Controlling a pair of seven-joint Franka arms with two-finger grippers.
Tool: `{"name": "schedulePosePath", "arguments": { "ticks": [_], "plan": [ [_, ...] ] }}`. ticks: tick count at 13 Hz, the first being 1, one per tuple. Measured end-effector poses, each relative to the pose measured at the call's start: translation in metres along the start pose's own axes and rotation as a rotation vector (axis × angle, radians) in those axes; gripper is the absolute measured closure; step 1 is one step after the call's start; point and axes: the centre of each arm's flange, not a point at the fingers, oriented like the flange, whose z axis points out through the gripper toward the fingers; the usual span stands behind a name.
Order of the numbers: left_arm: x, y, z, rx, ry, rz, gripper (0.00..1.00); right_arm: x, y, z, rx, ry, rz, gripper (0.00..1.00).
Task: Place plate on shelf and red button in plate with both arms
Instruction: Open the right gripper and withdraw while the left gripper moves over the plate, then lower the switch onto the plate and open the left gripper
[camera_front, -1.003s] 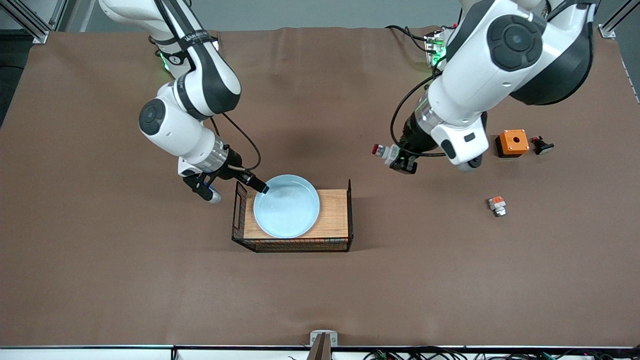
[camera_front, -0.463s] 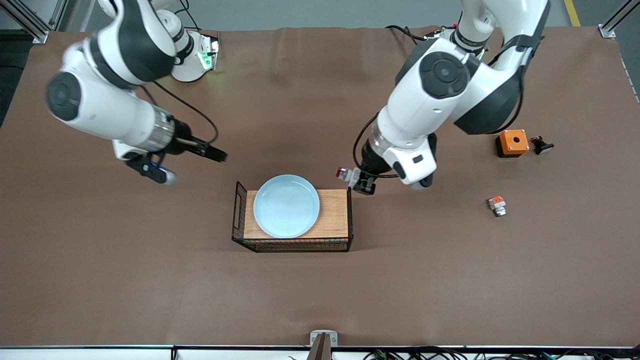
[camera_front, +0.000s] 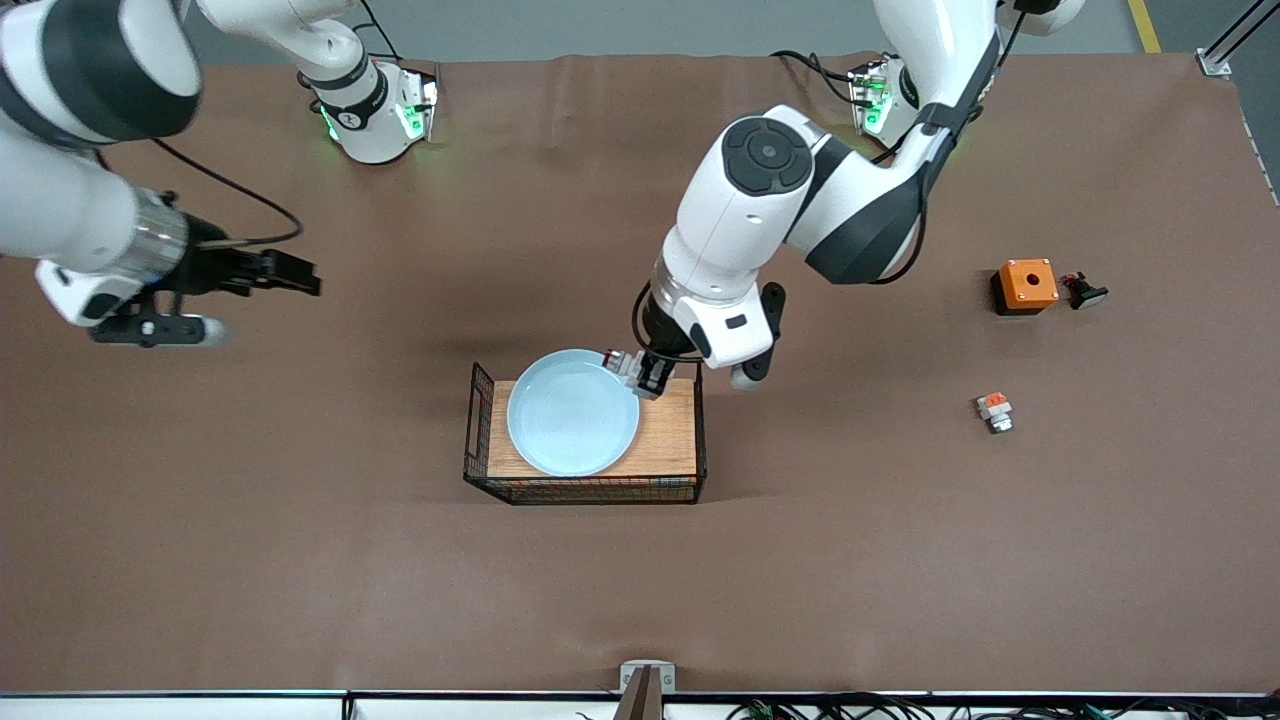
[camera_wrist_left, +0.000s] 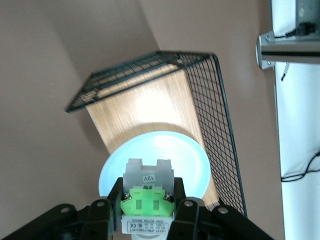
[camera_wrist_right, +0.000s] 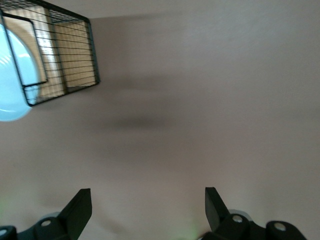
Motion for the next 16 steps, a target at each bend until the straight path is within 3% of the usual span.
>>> {"name": "schedulePosePath", "arguments": {
  "ticks": [4, 7, 10, 16],
  "plan": [
    [-0.012, -0.001, 0.046, -0.046, -0.028, 0.012, 0.59, -0.019, 0.07, -0.031, -0.057, 0.037, -0.112, 0.0],
    [-0.014, -0.002, 0.068, -0.07, -0.04, 0.014, 0.59, -0.049, 0.081, -0.056, -0.113, 0.075, -0.13, 0.0],
    [-0.015, -0.006, 0.083, -0.058, -0.038, 0.015, 0.59, -0.081, 0.079, -0.067, -0.128, 0.101, -0.142, 0.0],
    [-0.014, -0.01, 0.113, -0.048, -0.044, -0.165, 0.59, -0.096, 0.091, -0.076, -0.161, 0.11, -0.116, 0.0]
  ]
}}
